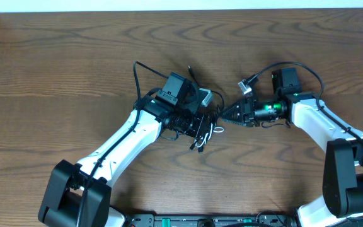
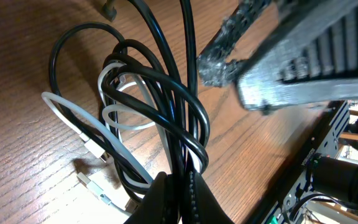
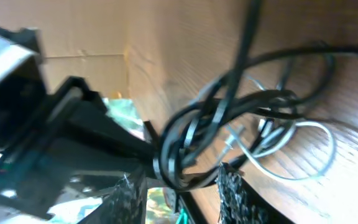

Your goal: Untangle cables

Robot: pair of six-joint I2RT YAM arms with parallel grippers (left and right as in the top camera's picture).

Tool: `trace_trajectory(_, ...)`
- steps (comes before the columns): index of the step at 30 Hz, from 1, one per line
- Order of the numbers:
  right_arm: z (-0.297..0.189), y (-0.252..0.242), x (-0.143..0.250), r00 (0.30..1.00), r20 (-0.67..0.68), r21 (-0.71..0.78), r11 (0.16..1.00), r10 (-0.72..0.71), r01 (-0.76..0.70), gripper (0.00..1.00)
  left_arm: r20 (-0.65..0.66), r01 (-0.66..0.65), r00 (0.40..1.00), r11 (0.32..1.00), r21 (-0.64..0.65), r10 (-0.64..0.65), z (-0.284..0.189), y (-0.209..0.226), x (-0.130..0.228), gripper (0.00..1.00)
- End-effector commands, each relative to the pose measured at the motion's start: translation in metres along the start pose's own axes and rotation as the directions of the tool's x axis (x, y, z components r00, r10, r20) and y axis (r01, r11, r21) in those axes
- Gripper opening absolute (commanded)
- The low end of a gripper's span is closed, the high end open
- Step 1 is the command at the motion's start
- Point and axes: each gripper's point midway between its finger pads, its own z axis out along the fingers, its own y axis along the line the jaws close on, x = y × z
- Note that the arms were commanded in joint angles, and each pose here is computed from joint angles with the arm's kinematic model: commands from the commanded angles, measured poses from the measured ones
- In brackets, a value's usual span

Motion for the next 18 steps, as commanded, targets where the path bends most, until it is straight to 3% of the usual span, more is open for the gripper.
trace_trajectory(1, 0.004, -0.006, 0.001, 1.0, 0.004, 0.058, 0.998, -0.014, 0.014, 0.34, -0.011, -0.014, 1.0, 1.0, -0.012, 0.014, 0.002, 0.005, 0.005, 0.07)
trace_trajectory(6, 0.011, -0.002, -0.003, 1.0, 0.013, 0.062, 0.998, -0.001, 0.0, 0.35, -0.02, -0.008, 1.0, 1.0, -0.013, 0.007, 0.004, 0.006, 0.006, 0.07)
trace_trajectory(13, 0.022, -0.017, 0.002, 1.0, 0.004, 0.183, 0.983, -0.009, 0.008, 0.31, -0.057, -0.011, 0.998, 1.0, -0.011, 0.01, 0.015, 0.005, 0.013, 0.08)
trace_trajectory(15, 0.023, -0.024, 0.002, 1.0, 0.01, 0.227, 0.974, -0.013, 0.01, 0.24, -0.064, -0.012, 0.998, 1.0, -0.024, 0.01, 0.018, 0.007, 0.015, 0.07)
trace_trajectory(18, 0.018, -0.044, 0.004, 1.0, 0.028, 0.34, 0.94, 0.015, -0.023, 0.1, -0.062, 0.007, 0.998, 0.989, -0.147, -0.016, 0.017, 0.027, 0.017, 0.07)
